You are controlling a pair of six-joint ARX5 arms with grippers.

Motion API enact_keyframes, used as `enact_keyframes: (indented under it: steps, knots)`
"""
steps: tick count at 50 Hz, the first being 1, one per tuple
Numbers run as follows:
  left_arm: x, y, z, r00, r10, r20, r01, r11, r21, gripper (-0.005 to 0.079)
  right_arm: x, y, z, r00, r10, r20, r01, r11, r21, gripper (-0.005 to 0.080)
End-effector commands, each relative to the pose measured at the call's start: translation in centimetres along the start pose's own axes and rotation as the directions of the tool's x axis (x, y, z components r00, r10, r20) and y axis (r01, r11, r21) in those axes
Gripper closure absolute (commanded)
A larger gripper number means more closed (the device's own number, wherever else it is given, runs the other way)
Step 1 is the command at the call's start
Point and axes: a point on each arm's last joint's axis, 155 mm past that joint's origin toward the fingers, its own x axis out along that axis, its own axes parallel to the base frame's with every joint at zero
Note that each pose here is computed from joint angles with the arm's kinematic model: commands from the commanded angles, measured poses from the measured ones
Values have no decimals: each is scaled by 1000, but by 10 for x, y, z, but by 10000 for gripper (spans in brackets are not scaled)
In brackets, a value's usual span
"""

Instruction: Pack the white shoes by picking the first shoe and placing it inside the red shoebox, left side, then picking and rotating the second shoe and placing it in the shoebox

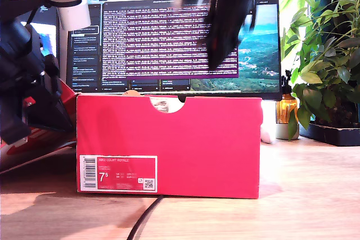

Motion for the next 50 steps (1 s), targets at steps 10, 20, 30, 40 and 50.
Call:
enact_keyframes:
  steps: [10,20,30,40,50]
  knots:
    - [1,2,5,1000,4,12,-4,1000,-14,760,-36,-1,-5,1000,17,-14,-14,983,182,765]
    - [1,2,6,1000,5,15,-5,1000,-16,760,-38,-4,-34,993,50,-104,-17,956,292,765]
    - [1,1,7,1000,-5,19,6,998,-68,760,-38,-2,-51,982,134,-130,-82,935,344,765]
    - [1,1,4,1000,-3,7,3,998,-65,760,-38,-6,-54,982,134,-131,-79,931,356,765]
    - [-4,-17,-14,996,-44,-74,41,999,-36,760,-37,-9,-52,985,127,-121,-76,931,358,765]
